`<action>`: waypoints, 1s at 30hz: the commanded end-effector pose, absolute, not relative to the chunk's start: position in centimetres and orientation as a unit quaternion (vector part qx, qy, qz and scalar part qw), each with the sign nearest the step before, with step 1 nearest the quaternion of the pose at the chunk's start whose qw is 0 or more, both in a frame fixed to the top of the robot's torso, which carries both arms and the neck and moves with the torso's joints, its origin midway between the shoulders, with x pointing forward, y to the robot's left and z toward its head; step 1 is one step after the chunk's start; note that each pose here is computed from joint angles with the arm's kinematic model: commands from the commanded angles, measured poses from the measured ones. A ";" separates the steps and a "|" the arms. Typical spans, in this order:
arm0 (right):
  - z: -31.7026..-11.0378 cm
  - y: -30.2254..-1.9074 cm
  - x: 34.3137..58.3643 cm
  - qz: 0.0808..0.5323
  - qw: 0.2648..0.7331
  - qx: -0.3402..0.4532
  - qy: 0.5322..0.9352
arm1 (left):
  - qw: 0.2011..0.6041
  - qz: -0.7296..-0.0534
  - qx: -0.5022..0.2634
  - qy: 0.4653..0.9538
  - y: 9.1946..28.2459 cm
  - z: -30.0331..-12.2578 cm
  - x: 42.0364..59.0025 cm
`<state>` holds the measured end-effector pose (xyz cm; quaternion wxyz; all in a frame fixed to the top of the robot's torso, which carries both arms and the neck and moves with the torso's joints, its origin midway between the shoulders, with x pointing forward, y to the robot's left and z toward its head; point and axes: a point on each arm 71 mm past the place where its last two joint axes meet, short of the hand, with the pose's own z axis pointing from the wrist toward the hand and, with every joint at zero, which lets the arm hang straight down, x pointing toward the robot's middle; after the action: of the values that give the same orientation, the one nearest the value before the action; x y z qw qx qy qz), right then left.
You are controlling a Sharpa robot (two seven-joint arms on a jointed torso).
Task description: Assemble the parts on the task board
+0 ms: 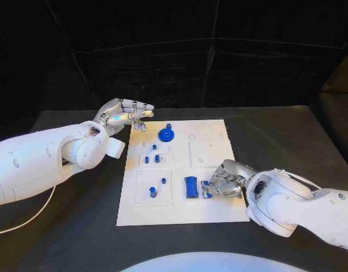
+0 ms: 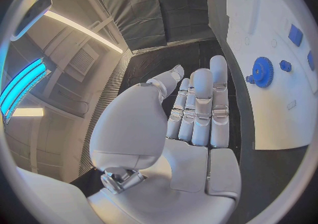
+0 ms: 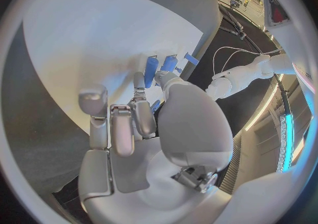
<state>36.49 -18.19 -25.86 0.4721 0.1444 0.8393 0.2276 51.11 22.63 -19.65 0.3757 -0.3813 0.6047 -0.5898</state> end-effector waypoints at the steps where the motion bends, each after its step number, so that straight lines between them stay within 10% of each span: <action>1: -25.8 -18.0 36.5 0.226 0.472 0.140 0.840 | 0.371 -0.594 -0.380 0.604 22.5 -19.5 51.1; 30: -25.4 -18.8 36.0 0.242 0.477 0.099 0.839 | 0.370 -0.592 -0.381 0.606 22.7 -19.6 51.1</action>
<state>36.20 -19.28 -25.52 0.4827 0.1235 0.8382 0.2220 51.07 22.76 -19.68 0.3743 -0.3824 0.6064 -0.5882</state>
